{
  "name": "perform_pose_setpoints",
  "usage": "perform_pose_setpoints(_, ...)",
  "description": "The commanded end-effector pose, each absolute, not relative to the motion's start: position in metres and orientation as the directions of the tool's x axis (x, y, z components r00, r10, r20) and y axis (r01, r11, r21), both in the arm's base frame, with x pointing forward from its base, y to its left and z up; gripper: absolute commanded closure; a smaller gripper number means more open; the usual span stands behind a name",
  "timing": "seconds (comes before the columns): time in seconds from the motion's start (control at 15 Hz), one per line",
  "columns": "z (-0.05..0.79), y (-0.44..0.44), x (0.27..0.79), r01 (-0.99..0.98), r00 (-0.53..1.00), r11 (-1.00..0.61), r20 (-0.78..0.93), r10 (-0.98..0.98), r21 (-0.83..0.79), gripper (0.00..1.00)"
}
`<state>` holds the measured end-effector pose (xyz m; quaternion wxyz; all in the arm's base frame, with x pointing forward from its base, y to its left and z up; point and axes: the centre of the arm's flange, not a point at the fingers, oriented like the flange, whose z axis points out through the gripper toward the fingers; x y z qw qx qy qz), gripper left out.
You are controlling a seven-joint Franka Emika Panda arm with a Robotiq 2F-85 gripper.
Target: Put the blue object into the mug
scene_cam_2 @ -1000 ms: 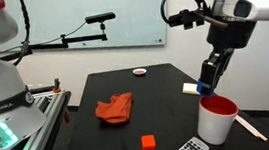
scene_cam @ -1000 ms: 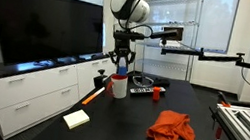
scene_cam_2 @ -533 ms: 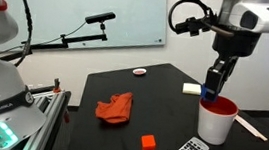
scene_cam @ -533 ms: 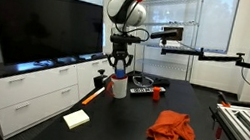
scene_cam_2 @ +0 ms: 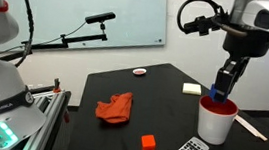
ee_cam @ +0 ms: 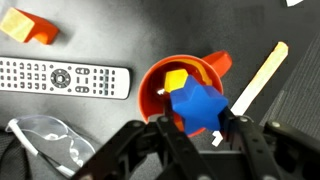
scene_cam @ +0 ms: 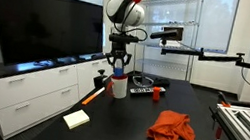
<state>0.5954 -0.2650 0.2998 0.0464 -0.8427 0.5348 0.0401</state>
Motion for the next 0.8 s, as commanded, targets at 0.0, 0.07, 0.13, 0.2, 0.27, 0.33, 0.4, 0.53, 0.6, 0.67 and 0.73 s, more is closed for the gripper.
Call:
perform_pose_setpoints(0.0,0.3074,-0.2674,0.6045,-0.914,0.406,-0.403,-0.133,-0.904,-0.048,0.81)
perform_pose_setpoints(0.07,0.3052,-0.2656,0.6044,-0.913,0.407,-0.404,-0.126,-0.905,-0.046,0.81)
perform_pose_setpoints(0.13,0.3037,-0.2646,0.6049,-0.912,0.411,-0.408,-0.128,-0.903,-0.043,0.81)
perform_pose_setpoints(0.2,0.3016,-0.2641,0.6047,-0.912,0.410,-0.408,-0.131,-0.903,-0.042,0.81)
perform_pose_setpoints(0.27,0.3013,-0.2631,0.6053,-0.911,0.411,-0.409,-0.133,-0.902,-0.041,0.81)
perform_pose_setpoints(0.33,0.3014,-0.2629,0.6050,-0.911,0.411,-0.410,-0.134,-0.901,-0.041,0.81)
perform_pose_setpoints(0.4,0.3010,-0.2631,0.6046,-0.911,0.412,-0.411,-0.136,-0.901,-0.042,0.81)
perform_pose_setpoints(0.53,0.3029,-0.2634,0.6050,-0.911,0.412,-0.411,-0.137,-0.901,-0.042,0.81)
perform_pose_setpoints(0.6,0.3035,-0.2637,0.6052,-0.910,0.414,-0.412,-0.146,-0.899,-0.042,0.77)
perform_pose_setpoints(0.67,0.3039,-0.2639,0.6050,-0.911,0.412,-0.410,-0.144,-0.900,-0.043,0.31)
perform_pose_setpoints(0.73,0.3040,-0.2645,0.6047,-0.911,0.412,-0.410,-0.146,-0.900,-0.043,0.31)
